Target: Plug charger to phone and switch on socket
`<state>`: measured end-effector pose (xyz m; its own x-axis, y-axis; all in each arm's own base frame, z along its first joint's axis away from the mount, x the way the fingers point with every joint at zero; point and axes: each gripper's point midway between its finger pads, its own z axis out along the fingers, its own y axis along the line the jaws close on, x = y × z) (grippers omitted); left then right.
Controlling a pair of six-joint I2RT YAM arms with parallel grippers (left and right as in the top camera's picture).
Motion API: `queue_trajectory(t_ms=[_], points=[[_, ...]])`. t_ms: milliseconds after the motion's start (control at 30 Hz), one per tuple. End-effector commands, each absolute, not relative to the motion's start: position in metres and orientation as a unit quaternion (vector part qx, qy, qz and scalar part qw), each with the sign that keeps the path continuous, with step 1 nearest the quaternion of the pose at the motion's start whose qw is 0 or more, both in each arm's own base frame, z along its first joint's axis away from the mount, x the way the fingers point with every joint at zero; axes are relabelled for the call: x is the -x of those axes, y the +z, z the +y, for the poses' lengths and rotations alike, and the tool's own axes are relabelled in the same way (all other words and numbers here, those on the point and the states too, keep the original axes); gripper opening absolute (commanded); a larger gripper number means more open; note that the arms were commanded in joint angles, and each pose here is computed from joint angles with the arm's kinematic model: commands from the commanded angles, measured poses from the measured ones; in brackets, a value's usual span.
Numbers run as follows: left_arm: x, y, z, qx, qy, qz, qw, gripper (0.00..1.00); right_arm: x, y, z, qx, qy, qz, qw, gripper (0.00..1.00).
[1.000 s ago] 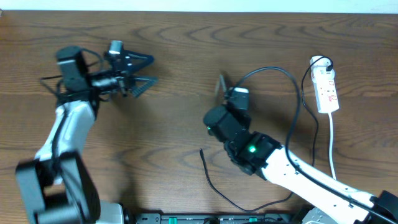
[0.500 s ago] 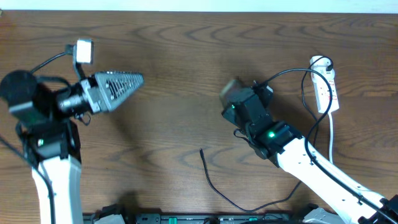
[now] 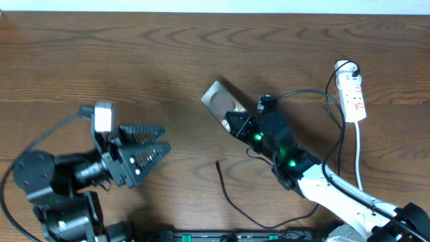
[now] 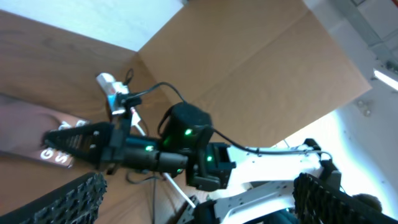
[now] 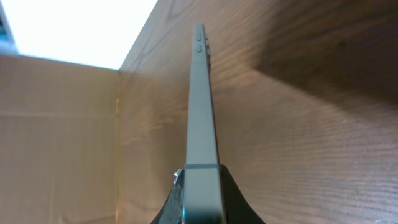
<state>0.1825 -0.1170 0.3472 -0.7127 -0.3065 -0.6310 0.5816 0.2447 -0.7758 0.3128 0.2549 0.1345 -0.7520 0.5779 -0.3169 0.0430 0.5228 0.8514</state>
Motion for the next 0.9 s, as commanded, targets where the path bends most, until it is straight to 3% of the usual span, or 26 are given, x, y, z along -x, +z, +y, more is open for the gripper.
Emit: queue_trajectory(t_ms=[0,200,367,700,867], points=[[-0.184,0.312,-0.112,-0.071,-0.602,0.704,0.370,0.98,-0.311,0.154,0.259,-0.161,0.491,0.799,0.307,0.01],[-0.224,0.233,-0.085,0.106,-0.575,0.728,0.359,0.98,-0.308,0.163,0.264,-0.148,0.515,0.787,0.307,0.01],[-0.240,0.164,-0.059,0.301,-0.523,0.745,0.284,0.98,-0.301,0.162,0.271,-0.166,0.532,0.783,0.276,0.01],[-0.251,0.132,-0.048,0.432,-0.514,0.715,0.197,0.98,-0.292,0.146,0.287,-0.293,0.553,0.758,0.186,0.01],[-0.255,0.116,-0.054,0.491,-0.497,0.699,0.152,0.98,-0.288,0.157,0.301,-0.306,0.577,0.734,0.188,0.01]])
